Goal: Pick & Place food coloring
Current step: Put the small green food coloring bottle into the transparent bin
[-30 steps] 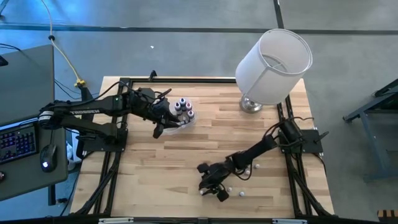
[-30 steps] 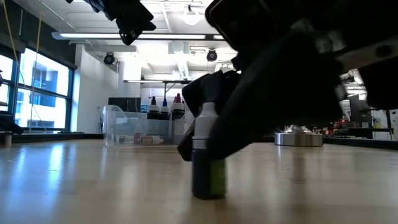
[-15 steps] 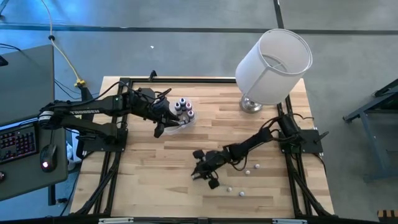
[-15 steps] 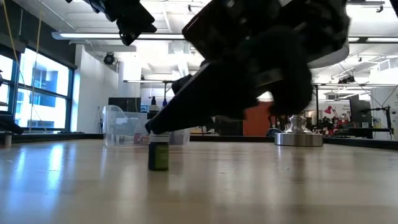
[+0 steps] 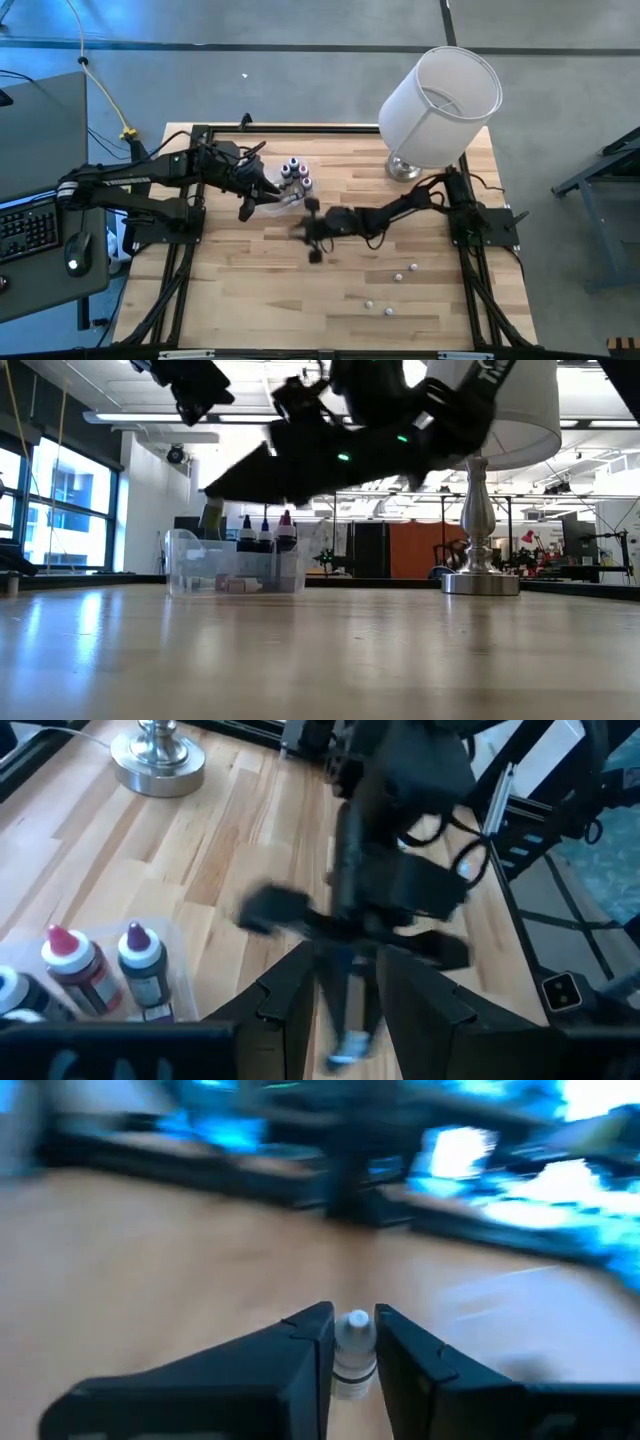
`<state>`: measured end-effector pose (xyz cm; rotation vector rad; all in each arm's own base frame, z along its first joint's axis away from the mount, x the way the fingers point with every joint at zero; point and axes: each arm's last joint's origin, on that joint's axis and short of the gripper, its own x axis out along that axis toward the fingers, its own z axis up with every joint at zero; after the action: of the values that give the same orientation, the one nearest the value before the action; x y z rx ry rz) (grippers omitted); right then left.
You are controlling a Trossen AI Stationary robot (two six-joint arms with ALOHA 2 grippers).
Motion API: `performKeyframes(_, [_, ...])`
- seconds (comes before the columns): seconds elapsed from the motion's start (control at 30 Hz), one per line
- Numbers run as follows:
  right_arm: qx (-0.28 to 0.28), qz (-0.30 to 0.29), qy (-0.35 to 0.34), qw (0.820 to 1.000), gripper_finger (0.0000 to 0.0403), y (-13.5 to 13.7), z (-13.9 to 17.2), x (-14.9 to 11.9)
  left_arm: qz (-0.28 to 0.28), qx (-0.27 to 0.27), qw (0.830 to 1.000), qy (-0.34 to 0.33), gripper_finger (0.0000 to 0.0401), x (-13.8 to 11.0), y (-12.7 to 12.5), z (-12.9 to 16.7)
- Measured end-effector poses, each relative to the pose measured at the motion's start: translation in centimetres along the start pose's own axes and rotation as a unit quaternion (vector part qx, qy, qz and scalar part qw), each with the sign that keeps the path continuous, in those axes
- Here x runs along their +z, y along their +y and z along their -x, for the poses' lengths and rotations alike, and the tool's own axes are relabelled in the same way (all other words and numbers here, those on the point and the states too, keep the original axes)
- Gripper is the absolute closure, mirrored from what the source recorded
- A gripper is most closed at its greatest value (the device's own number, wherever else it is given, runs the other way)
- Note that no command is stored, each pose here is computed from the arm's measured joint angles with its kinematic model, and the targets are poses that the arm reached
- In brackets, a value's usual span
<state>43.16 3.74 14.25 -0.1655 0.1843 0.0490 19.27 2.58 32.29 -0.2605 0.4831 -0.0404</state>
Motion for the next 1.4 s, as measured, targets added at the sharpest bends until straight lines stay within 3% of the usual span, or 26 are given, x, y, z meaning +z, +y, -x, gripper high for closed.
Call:
performKeyframes(0.1, [-0.101,0.023,-0.008,0.995,0.0359,-2.2,-0.8,1.7,-0.006,0.007,1.000,-0.006,0.0290,-0.1,-0.1,0.8])
performKeyframes(0.17, [-0.134,0.026,-0.003,0.991,0.0359,-3.9,-1.4,2.7,-0.014,0.013,1.000,-0.004,0.0290,-0.2,-0.2,1.1])
performKeyframes(0.3, [-0.127,-0.054,0.038,0.990,0.0359,-7.5,-2.8,3.3,-0.018,0.037,0.999,-0.007,0.0290,-0.4,-0.2,1.8])
performKeyframes(0.43, [-0.094,-0.094,0.077,0.988,0.0346,-9.4,-5.0,0.9,-0.016,0.058,0.998,-0.001,0.0290,-0.6,-0.1,2.1])
performKeyframes(0.7, [-0.098,-0.092,0.120,0.984,0.0358,-9.6,-7.6,-1.4,-0.010,0.096,0.995,0.033,0.0290,-1.3,0.2,2.2])
performKeyframes(0.83, [-0.123,-0.090,0.155,0.976,0.0331,-9.7,-7.7,-1.7,-0.008,0.102,0.994,0.041,0.0290,-1.5,0.2,2.2])
performKeyframes(1.13, [-0.126,-0.085,0.145,0.978,0.0278,-9.7,-7.7,-1.4,-0.008,0.102,0.994,0.041,0.0290,-1.5,0.2,2.2])
performKeyframes(1.27, [-0.113,-0.061,0.130,0.983,0.0277,-9.0,-7.7,0.8,-0.008,0.103,0.994,0.042,0.0290,-1.5,0.2,2.2])
performKeyframes(1.4, [-0.090,-0.006,0.107,0.990,0.0285,-7.9,-6.2,6.6,-0.008,0.103,0.994,0.043,0.0290,-1.5,0.2,2.2])
